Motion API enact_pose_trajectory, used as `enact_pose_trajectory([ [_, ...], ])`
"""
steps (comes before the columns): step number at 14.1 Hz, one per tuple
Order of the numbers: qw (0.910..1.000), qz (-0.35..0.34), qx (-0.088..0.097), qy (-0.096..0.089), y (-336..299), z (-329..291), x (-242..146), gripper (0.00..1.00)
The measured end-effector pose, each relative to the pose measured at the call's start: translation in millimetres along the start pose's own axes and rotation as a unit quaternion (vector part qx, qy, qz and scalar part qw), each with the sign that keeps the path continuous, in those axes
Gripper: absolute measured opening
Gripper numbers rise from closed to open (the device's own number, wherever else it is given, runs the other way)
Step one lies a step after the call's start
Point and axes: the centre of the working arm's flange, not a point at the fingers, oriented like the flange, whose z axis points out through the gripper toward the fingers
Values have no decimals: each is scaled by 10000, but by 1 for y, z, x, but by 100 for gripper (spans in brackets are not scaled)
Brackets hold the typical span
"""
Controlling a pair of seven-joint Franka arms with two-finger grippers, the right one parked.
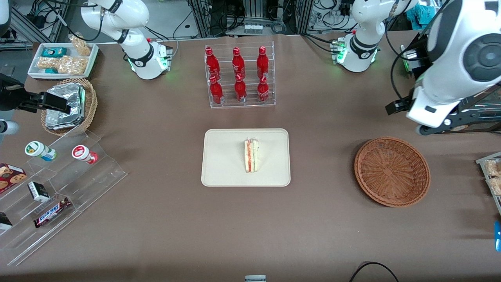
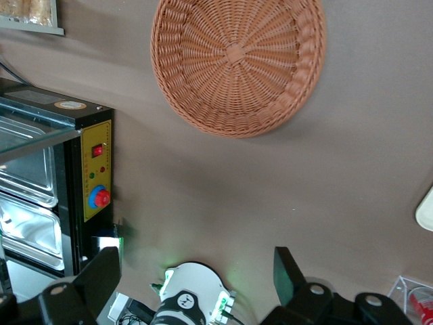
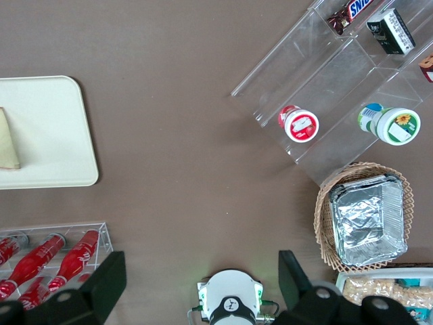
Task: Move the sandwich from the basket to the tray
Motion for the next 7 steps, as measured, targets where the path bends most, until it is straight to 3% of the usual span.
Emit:
enact_pose_trajectory([
  [3,9997,-48,-217,-104,-16,3,8,100],
  [7,9990,-63,-431,-79,-22,-8,9,100],
])
